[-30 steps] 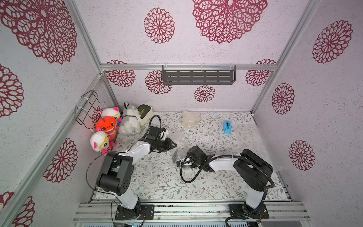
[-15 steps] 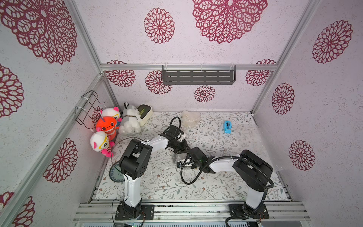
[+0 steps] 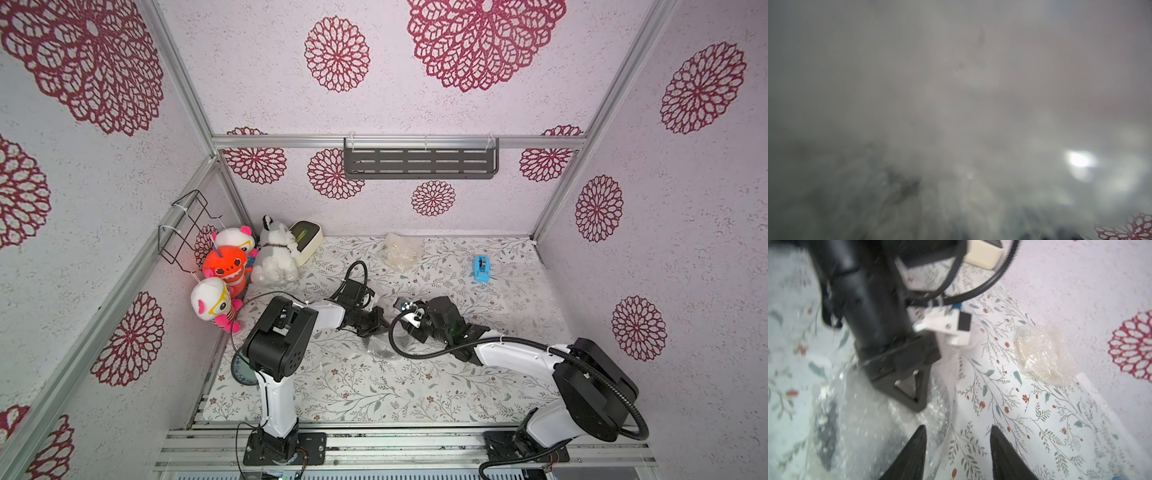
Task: Wrap dinner plates in bubble wrap
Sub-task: Wrap the plate in the bubble wrap.
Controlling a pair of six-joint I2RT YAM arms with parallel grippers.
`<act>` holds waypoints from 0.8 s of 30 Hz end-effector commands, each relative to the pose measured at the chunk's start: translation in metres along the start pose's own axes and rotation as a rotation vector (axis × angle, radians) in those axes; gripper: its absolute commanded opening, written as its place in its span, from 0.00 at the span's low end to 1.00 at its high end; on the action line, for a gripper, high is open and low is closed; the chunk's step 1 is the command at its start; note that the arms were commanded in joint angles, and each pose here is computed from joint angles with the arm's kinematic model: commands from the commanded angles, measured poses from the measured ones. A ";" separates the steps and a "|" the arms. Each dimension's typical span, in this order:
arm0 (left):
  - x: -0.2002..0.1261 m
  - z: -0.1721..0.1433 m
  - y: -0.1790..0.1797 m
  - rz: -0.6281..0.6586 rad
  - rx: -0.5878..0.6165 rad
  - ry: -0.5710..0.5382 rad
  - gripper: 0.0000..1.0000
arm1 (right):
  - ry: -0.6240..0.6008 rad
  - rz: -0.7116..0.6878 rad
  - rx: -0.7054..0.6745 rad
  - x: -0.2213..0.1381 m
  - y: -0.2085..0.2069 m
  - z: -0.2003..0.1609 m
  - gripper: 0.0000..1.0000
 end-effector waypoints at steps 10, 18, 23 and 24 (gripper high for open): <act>0.010 -0.007 0.042 0.143 -0.125 -0.006 0.00 | 0.216 0.346 0.546 0.058 0.061 -0.057 0.38; -0.030 0.006 0.000 -0.017 -0.074 -0.026 0.23 | 0.422 0.380 0.572 0.052 0.083 -0.101 0.29; -0.107 0.041 -0.038 -0.101 0.113 -0.245 0.78 | 0.433 0.369 0.588 0.051 0.085 -0.106 0.28; -0.113 0.048 -0.034 -0.037 0.155 -0.287 0.84 | 0.429 0.362 0.593 0.051 0.085 -0.105 0.28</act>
Point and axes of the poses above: each gripper's point midway between its finger pads, its own x axis out along the fingers, its own y axis along the line the jaws close on, z = x × y, the point moved 7 cm from there along -x, back along the fingers, and after that the axes turned 15 degrees about -x, right-handed, at the moved point
